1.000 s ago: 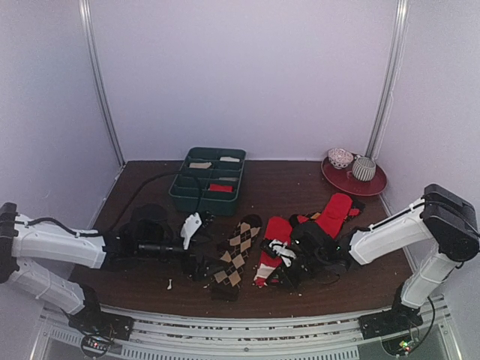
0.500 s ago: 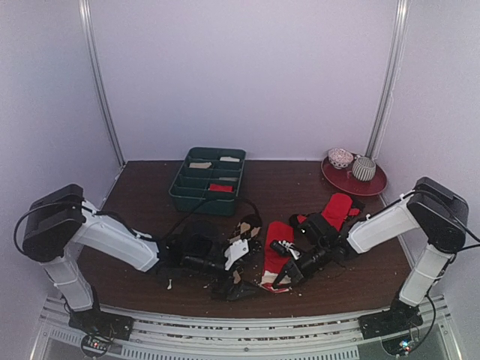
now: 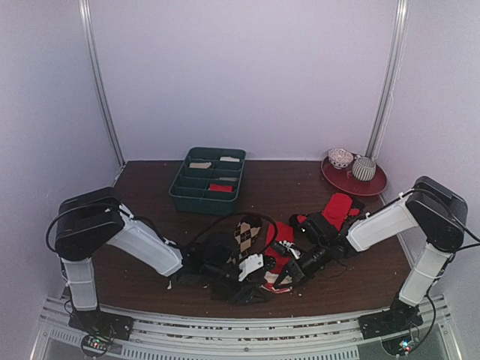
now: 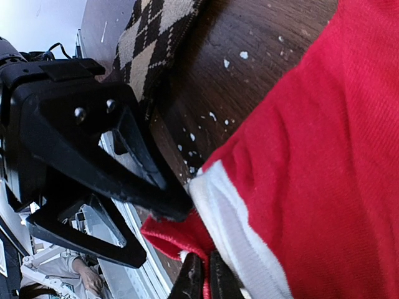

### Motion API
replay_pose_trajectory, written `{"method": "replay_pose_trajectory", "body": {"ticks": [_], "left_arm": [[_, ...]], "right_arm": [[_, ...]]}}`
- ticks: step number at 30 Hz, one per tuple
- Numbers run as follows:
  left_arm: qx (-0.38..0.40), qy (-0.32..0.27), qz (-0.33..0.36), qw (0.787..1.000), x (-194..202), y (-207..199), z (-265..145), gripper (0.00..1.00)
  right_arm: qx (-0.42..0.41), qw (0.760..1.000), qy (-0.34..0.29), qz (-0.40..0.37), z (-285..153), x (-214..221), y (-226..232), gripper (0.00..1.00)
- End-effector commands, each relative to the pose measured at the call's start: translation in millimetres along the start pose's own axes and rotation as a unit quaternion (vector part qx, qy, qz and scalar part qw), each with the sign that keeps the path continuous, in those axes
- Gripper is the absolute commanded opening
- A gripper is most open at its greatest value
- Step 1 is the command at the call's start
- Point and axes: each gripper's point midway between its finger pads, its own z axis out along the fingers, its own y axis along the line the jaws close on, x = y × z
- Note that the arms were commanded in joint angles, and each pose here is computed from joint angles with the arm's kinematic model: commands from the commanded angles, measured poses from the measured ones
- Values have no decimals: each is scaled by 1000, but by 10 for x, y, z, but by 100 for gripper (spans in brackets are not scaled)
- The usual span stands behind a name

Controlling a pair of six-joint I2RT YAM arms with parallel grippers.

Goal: Roll the socks
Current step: Roll the sock at the center of the board.

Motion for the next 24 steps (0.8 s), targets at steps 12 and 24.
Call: {"method": "replay_pose_trajectory", "body": {"ticks": [12, 24], "left_arm": [[14, -17, -23, 999, -74, 41, 209, 14], [-7, 71, -176, 982, 478, 49, 179, 0]], "right_arm": [[3, 1000, 1, 22, -12, 83, -65, 5], [16, 986, -101, -130, -434, -265, 371, 26]]}}
